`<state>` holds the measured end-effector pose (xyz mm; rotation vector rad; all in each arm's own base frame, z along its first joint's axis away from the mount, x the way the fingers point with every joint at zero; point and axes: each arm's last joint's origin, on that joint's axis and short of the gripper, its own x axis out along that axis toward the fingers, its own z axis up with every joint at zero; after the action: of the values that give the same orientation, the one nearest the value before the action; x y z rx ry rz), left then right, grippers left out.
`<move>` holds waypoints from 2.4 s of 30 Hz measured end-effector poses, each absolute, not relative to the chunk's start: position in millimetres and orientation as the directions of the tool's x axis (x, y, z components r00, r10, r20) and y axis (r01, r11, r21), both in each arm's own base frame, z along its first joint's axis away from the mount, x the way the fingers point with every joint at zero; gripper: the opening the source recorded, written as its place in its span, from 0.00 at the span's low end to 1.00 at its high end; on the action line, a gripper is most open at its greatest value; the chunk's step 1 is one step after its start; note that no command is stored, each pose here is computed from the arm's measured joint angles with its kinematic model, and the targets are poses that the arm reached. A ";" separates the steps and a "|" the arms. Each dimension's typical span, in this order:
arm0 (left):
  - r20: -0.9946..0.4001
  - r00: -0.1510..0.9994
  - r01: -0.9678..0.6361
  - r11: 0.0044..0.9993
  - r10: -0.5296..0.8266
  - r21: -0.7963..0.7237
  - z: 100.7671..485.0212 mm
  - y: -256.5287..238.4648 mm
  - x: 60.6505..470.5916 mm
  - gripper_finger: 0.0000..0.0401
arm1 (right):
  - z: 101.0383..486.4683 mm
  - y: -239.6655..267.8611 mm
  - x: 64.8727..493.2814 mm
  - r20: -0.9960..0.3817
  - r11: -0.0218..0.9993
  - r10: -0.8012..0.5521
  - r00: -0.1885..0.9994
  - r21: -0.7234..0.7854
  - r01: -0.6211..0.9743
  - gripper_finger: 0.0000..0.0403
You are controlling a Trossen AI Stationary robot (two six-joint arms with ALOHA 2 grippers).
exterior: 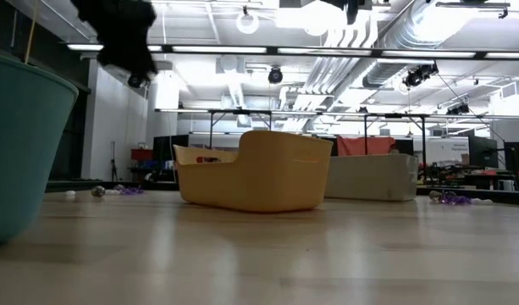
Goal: Sort Halloween decoration
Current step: Put the black skull toy into the green bin
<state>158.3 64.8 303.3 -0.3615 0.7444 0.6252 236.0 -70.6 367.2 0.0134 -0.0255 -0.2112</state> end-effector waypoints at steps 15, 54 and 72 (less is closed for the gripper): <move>-0.994 0.039 -0.857 0.514 0.104 0.020 223.1 86.1 188.2 0.50 | 350.5 -76.1 253.7 -0.045 0.977 -0.210 0.977 0.030 0.211 0.00; -0.986 -0.163 -0.777 0.620 -0.041 0.103 126.9 93.0 213.7 0.50 | 350.7 -75.8 252.7 -0.048 0.977 -0.210 0.977 0.030 0.211 0.00; -0.987 -0.158 -0.601 0.795 -0.011 0.087 125.9 94.2 215.0 0.49 | 350.8 -75.8 252.7 -0.048 0.977 -0.210 0.977 0.030 0.212 0.00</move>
<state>215.0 94.2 125.9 -0.4884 1.6646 0.5541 252.7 -75.8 350.8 0.0354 0.0447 -0.2126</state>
